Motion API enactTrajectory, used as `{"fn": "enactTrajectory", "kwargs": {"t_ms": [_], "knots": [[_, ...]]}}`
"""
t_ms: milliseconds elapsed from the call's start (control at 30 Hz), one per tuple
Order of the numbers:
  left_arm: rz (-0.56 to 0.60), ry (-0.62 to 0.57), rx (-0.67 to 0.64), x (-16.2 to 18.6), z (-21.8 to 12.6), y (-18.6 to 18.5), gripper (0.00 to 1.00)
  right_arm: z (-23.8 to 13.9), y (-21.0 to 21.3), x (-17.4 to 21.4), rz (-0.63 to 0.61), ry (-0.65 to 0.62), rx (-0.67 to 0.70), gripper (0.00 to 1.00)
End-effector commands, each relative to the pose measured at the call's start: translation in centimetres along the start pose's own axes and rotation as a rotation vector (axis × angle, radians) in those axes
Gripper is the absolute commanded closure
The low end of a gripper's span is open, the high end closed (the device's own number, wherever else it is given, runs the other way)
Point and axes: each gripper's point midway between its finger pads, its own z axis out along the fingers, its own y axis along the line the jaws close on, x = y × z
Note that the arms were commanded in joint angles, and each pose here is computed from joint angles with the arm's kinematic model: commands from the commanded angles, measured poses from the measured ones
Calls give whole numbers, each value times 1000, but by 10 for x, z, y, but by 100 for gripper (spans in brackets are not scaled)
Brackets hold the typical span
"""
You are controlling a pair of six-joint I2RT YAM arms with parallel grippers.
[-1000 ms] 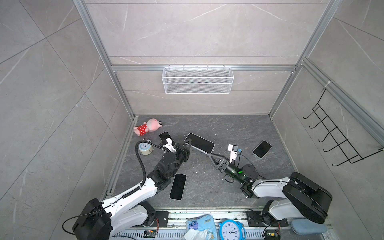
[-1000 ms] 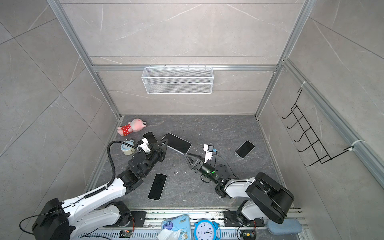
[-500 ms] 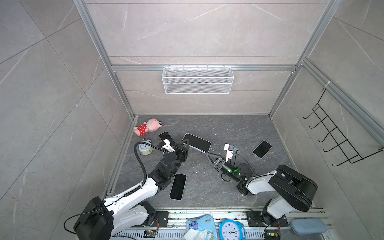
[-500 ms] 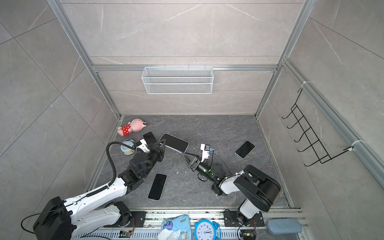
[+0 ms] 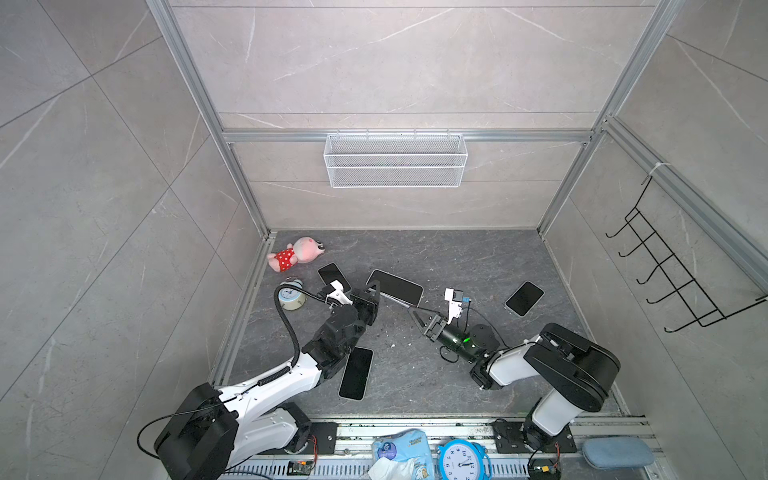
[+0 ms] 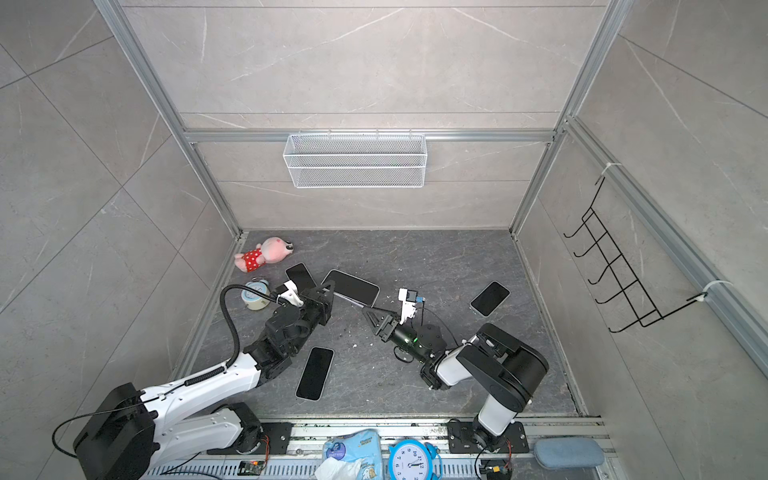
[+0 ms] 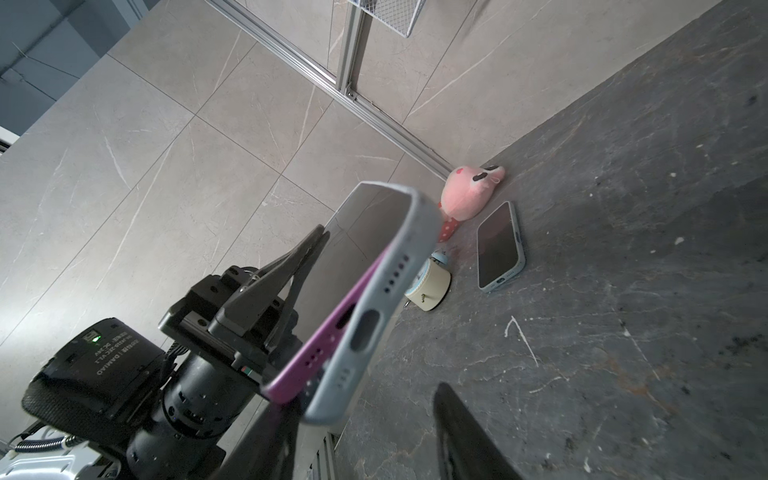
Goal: Take the phone out of the phone case
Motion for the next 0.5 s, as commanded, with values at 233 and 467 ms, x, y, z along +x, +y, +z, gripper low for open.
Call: {"fn": "enactTrajectory", "kwargs": {"t_ms": [233, 467], "knots": [[-131, 104, 317, -5, -33, -89, 100, -52, -82, -1, 145, 13, 282, 33], [-24, 189, 263, -11, -25, -84, 100, -77, -79, -21, 169, -19, 290, 31]]}}
